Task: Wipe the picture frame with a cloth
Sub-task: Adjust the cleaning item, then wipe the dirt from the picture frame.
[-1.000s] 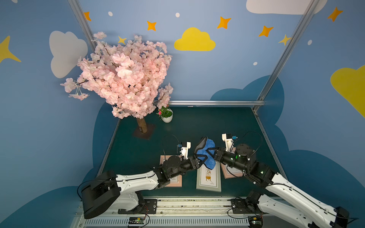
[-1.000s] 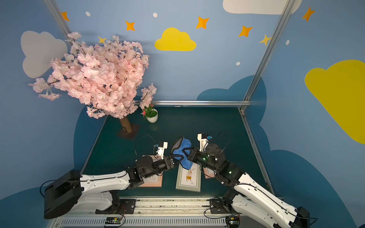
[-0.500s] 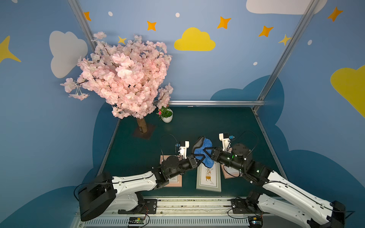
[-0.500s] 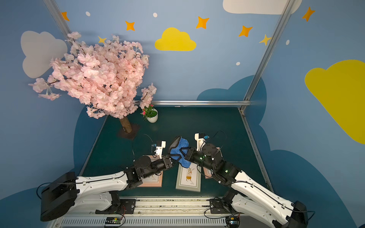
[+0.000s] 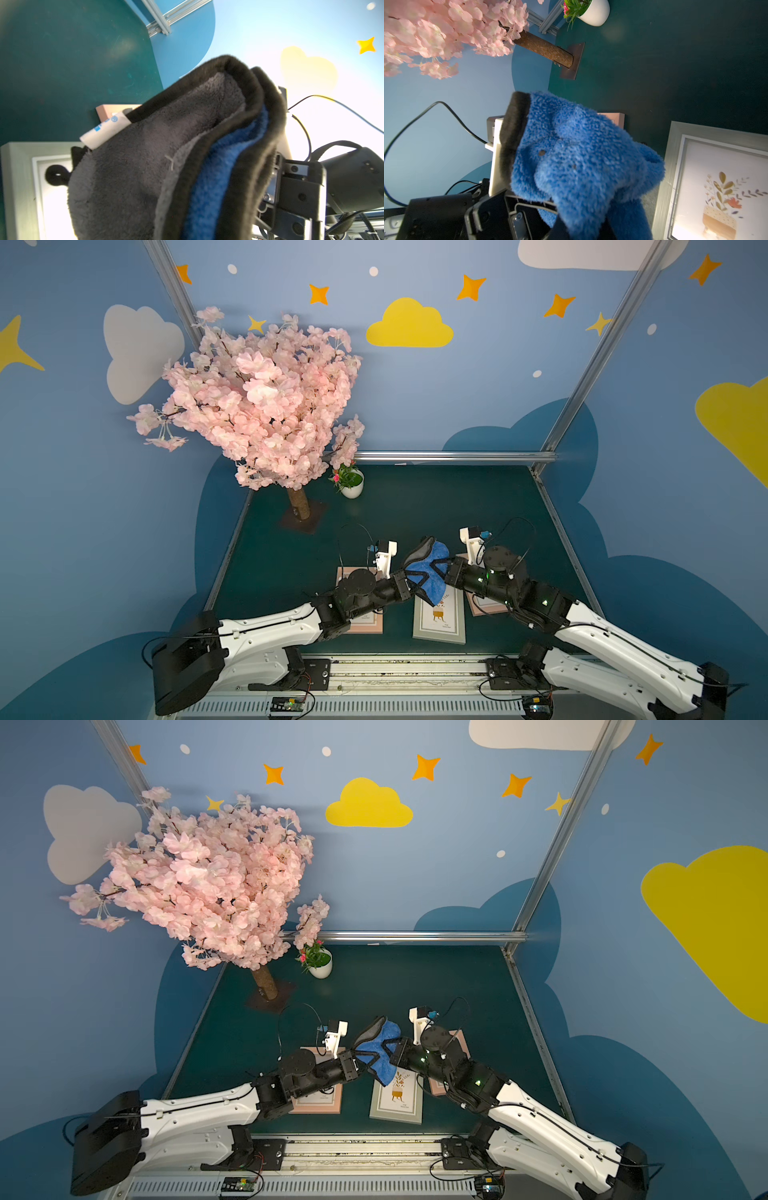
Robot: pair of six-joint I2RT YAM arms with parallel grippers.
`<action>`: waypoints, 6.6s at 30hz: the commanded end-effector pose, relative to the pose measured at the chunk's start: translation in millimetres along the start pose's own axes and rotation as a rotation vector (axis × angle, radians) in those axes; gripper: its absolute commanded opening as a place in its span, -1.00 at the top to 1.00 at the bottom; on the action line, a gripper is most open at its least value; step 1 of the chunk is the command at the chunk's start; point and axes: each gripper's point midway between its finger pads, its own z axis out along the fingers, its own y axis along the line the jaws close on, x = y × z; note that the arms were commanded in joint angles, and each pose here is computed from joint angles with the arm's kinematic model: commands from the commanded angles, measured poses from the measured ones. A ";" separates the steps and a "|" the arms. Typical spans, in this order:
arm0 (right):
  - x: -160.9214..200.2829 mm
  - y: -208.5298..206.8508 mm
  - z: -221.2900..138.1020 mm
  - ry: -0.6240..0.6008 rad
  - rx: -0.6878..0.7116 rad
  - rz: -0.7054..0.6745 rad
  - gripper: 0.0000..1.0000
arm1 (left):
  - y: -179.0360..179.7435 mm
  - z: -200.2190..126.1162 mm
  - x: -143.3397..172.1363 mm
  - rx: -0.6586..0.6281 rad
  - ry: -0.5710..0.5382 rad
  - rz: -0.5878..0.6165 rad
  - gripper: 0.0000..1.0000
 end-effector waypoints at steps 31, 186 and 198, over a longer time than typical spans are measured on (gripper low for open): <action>82.1 -186.5 -34.2 0.234 0.637 -0.094 0.05 | 115.9 0.2 104.6 -0.597 0.499 0.039 0.02; 119.7 -221.2 10.7 0.411 0.661 -0.036 0.60 | 215.0 20.8 14.7 -1.113 0.308 0.065 0.95; 122.2 -221.9 10.2 0.416 0.667 -0.014 0.62 | 210.6 8.2 39.1 -1.119 0.396 0.090 0.94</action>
